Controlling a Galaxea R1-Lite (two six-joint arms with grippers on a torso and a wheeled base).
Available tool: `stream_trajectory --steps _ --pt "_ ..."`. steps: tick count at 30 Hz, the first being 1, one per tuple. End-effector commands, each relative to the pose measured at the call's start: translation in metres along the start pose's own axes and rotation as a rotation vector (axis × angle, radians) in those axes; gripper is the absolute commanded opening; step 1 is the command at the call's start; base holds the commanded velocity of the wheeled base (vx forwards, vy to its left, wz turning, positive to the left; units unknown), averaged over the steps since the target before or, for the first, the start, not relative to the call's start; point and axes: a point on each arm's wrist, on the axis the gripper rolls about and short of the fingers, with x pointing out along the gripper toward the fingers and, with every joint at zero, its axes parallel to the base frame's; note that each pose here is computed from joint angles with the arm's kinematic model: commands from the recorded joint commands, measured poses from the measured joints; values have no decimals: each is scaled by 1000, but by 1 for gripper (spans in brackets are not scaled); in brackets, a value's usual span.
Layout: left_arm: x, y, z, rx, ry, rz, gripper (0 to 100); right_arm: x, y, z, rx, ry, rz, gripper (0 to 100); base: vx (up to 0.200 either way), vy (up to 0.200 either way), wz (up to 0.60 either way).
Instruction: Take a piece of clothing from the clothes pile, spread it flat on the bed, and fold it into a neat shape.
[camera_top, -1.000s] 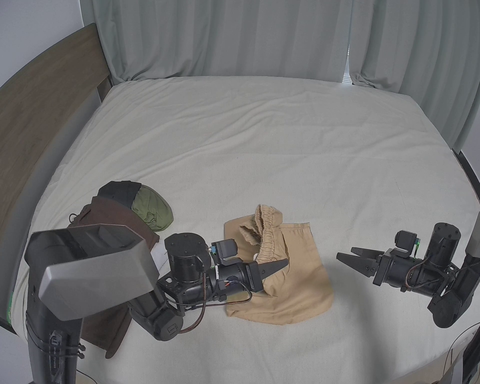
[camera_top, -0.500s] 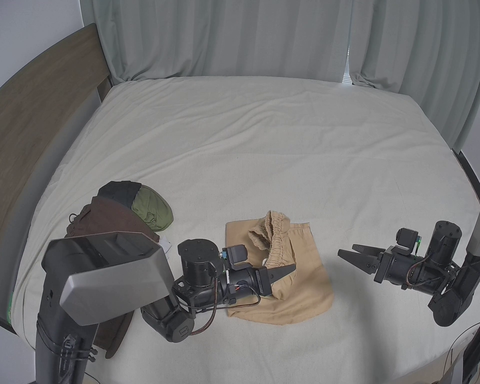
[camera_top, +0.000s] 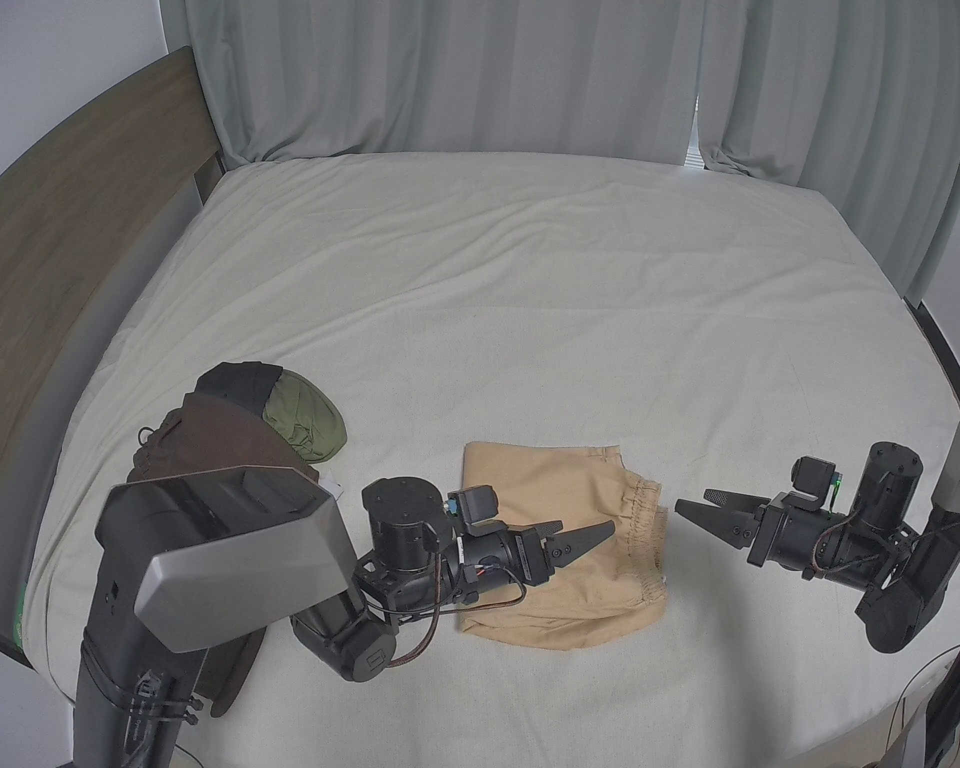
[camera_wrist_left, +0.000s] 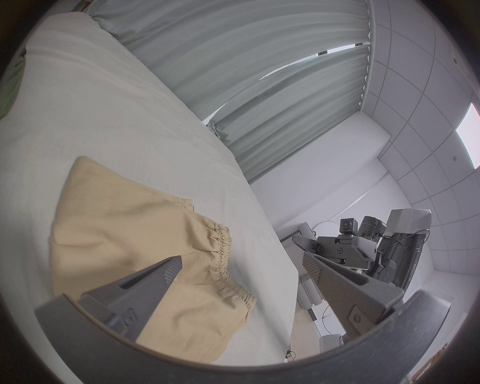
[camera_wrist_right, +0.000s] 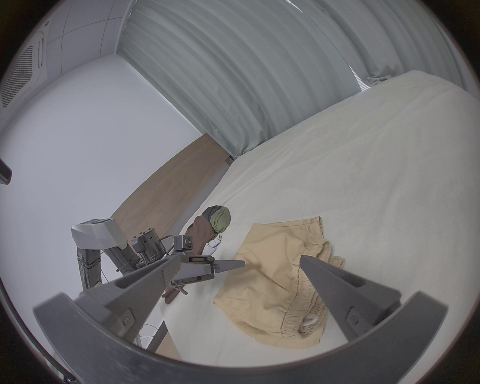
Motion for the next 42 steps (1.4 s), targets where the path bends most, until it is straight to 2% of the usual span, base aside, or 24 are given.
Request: stream_trajectory --steps 1,7,12,20,28,39,42 --pt "-1 2 0 0 -12 17 100 1 0 -1 2 3 1 100 0 0 0" --pt "-10 8 7 2 -46 57 100 2 1 -2 3 10 4 100 0 0 0" --pt "-24 4 16 9 -70 66 100 2 0 -5 7 18 2 100 0 0 0" --pt "-59 -1 26 68 -72 117 100 4 3 -7 8 28 13 100 0 0 0" --pt "-93 -3 53 93 -139 151 100 5 5 -8 6 37 22 100 0 0 0" --pt "-131 -10 75 115 -199 186 100 7 10 -10 2 34 10 100 0 0 0" --pt "-152 -15 85 148 -259 204 100 7 14 -11 -2 37 23 100 0 0 0"
